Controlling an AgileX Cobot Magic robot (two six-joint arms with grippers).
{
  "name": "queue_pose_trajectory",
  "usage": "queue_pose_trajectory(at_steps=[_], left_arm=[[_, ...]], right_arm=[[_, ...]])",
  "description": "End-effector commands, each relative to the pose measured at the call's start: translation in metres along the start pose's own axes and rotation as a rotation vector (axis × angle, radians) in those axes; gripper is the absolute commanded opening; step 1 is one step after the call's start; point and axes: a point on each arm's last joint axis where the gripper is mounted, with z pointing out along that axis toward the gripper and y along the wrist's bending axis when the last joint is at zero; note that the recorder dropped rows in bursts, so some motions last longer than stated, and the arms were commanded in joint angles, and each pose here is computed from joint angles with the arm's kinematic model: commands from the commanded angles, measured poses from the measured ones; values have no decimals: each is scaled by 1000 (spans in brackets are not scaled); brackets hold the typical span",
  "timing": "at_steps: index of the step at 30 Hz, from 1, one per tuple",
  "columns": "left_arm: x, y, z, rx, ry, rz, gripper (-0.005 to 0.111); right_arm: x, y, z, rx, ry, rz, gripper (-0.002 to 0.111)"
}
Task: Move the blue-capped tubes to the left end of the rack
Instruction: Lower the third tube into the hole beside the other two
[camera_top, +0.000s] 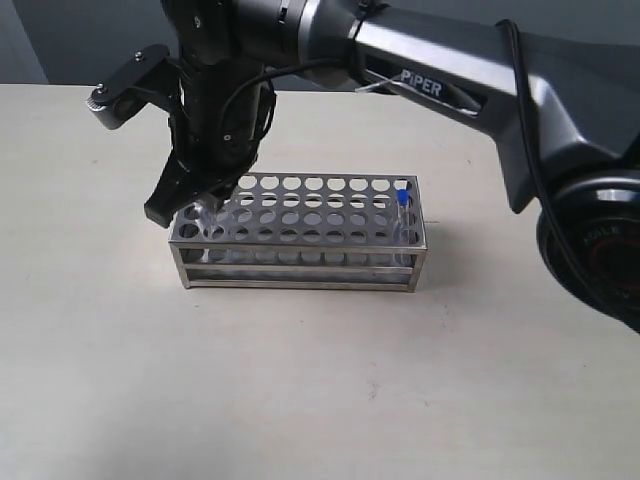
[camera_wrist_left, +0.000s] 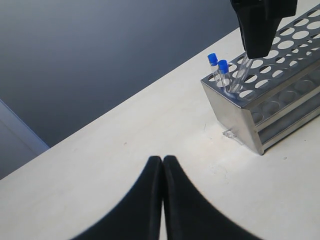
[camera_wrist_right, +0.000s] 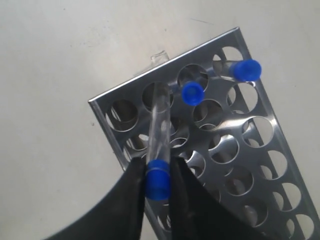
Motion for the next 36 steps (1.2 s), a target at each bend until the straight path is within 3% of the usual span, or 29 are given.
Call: queue_pose_trajectory(at_steps=[1,15,26,36], left_arm=[[-2,0,0,8,-8,-20,1],[-2,0,0,8,-8,-20,1],[-2,0,0,8,-8,-20,1],[-2,0,0,8,-8,-20,1]], right_arm=[[-2,-5,-12,37,-39,2,-1],[-10,-7,-22,52,-102,6,-1],[-15,-2,7,-12,-130,34,-1],[-12,-3,8,4,-94,22,-1]])
